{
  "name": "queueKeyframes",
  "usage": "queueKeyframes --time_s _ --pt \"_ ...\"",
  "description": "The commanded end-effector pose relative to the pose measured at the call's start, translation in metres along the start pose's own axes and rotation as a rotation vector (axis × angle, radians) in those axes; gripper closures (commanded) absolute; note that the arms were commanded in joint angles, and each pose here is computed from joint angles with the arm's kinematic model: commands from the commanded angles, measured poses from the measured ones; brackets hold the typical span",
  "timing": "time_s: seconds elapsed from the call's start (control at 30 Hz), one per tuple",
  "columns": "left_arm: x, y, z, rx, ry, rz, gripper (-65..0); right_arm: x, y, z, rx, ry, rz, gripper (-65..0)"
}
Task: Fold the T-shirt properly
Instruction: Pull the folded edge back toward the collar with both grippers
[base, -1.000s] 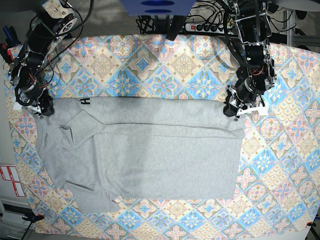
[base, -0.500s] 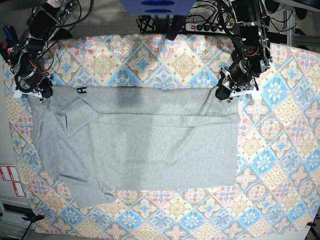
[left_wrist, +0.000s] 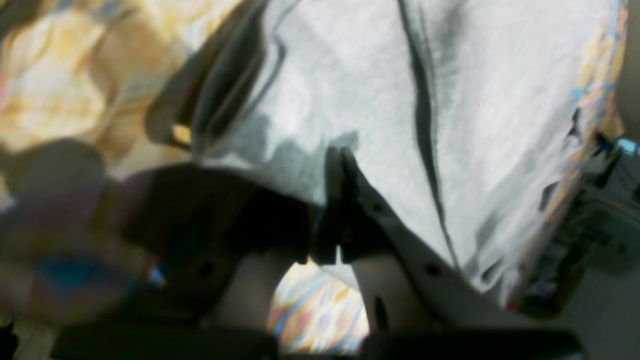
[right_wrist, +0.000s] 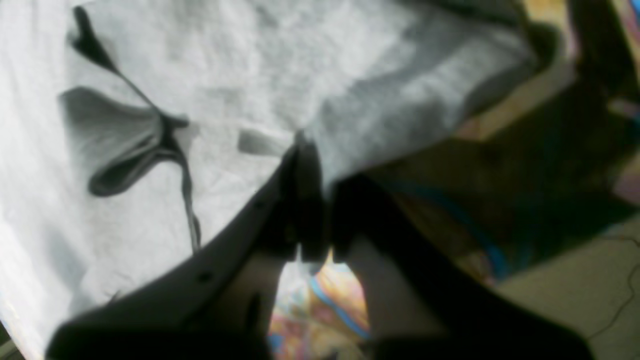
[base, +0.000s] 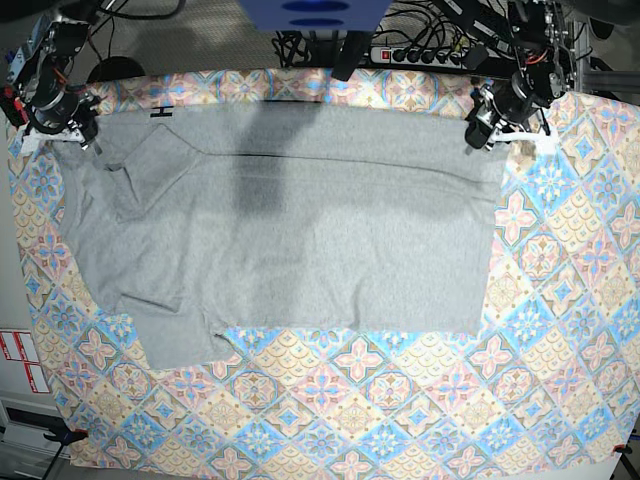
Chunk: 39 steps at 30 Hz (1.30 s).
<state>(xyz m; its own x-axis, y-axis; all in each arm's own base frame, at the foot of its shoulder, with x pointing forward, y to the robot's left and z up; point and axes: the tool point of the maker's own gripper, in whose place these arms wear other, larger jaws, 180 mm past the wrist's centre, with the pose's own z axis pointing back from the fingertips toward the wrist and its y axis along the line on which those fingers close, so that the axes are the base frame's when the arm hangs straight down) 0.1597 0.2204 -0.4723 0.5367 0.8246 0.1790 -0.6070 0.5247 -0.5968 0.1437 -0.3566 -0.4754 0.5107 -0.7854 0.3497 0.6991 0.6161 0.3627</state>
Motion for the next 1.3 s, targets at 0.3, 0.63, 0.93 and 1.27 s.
queueKeyframes --time_s 0.3,0.63,0.93,1.27 --pt "-0.004 0.014 0.018 0.034 -0.011 -0.026 0.0 0.0 -0.007 0.007 -0.021 0.003 0.011 -2.7" --pt "-0.009 0.015 0.017 0.037 0.003 -0.024 -9.0 -0.016 -0.013 0.01 -0.032 0.084 0.004 -23.2" --pt "-0.028 0.035 0.033 0.051 0.038 0.051 -18.5 -0.002 -0.03 0.021 -0.057 0.033 -0.052 -28.6" --pt "-0.005 0.006 0.036 -0.012 -0.022 0.003 -18.5 0.017 -0.046 0.033 -0.079 -0.043 -0.112 -28.7"
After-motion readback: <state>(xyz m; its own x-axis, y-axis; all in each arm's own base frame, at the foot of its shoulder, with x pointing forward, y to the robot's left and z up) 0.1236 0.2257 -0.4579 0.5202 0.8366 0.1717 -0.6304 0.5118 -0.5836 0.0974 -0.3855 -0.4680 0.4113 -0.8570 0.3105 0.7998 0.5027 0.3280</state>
